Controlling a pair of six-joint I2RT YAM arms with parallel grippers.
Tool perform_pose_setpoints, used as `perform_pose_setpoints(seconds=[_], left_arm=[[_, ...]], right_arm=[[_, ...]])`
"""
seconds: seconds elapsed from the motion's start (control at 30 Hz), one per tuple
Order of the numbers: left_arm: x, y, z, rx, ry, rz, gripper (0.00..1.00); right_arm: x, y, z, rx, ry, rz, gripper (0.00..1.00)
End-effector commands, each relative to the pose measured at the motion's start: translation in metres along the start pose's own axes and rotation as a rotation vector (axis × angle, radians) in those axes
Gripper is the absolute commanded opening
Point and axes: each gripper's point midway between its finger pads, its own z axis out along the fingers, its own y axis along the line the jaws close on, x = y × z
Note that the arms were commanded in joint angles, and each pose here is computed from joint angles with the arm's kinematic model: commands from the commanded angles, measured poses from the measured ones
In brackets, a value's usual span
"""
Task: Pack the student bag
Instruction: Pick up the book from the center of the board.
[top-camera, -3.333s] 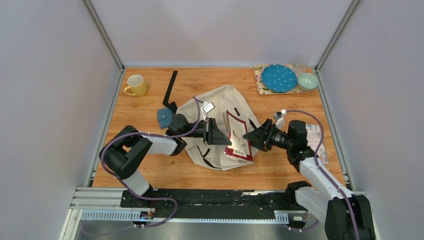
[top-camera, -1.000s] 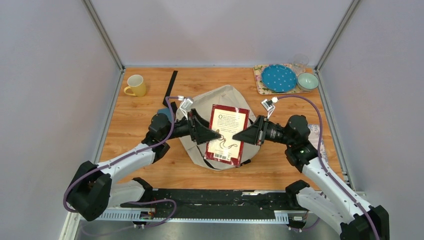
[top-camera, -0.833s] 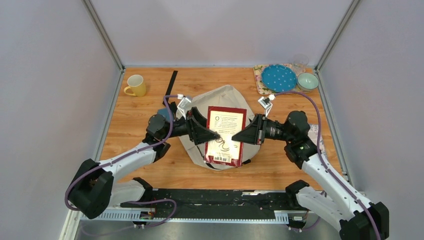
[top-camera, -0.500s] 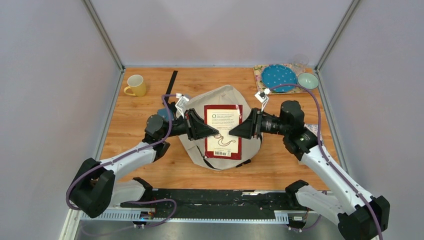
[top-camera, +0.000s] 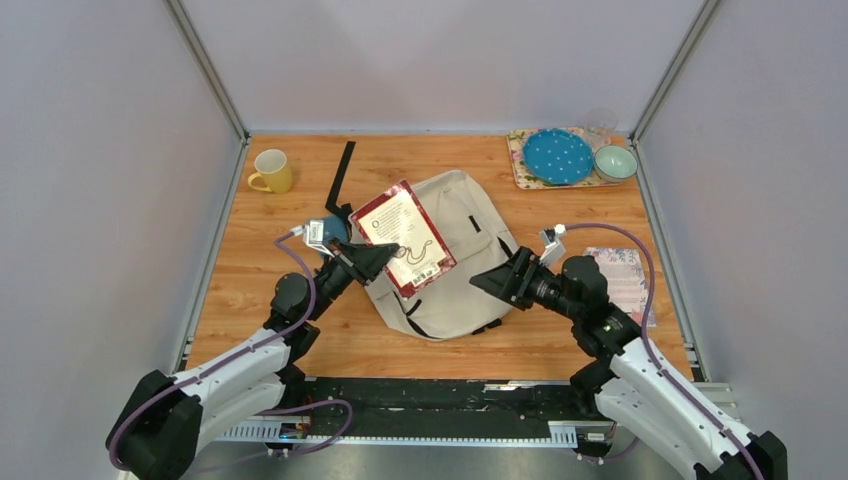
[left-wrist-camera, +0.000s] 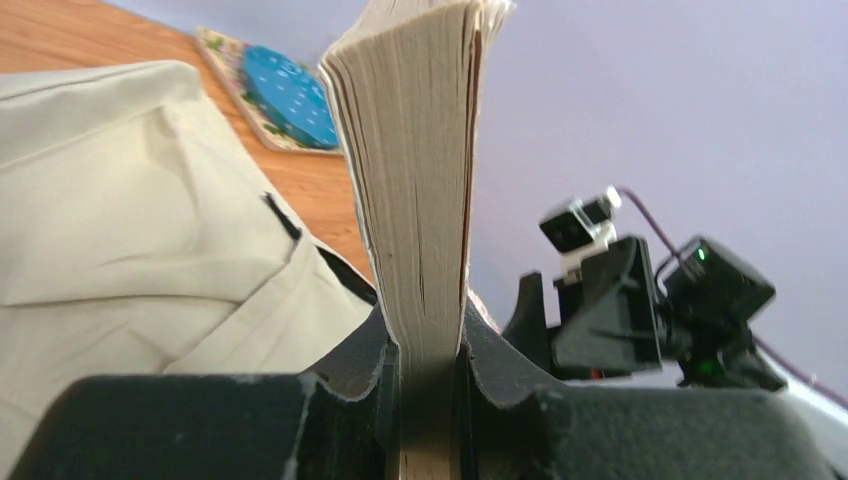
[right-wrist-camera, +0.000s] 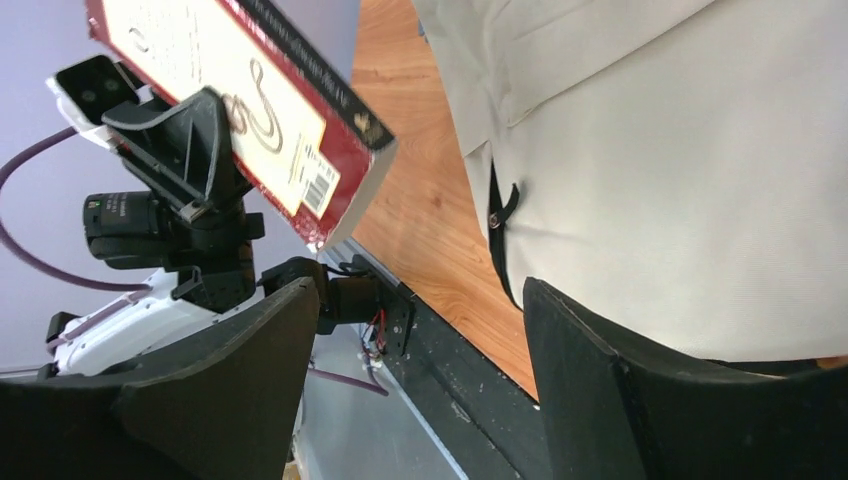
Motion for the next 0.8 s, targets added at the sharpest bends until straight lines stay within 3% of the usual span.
perform_pose_setpoints(seconds=[0.0, 0.27, 0.47, 0.77], left_arm=[[-0.054, -0.009, 0.001, 0.004, -0.269, -0.093, 0.00], [-0.059, -0.019, 0.005, 0.064, -0.297, -0.290, 0.00], [-0.054, -0.021, 0.007, 0.072, -0.284, -0.305, 0.00], [-0.047, -0.022, 0.014, 0.064, -0.286, -0.333, 0.00]], right_arm=[[-0.009, 0.031, 0.010, -0.130, -0.082, 0.044, 0.78], [-0.011, 0.052, 0.034, -0.282, -0.113, 0.073, 0.79], [-0.027, 0.079, 0.046, -0.364, -0.147, 0.039, 0.79], [-0.021, 0.096, 0.070, -0.457, -0.094, 0.070, 0.79]])
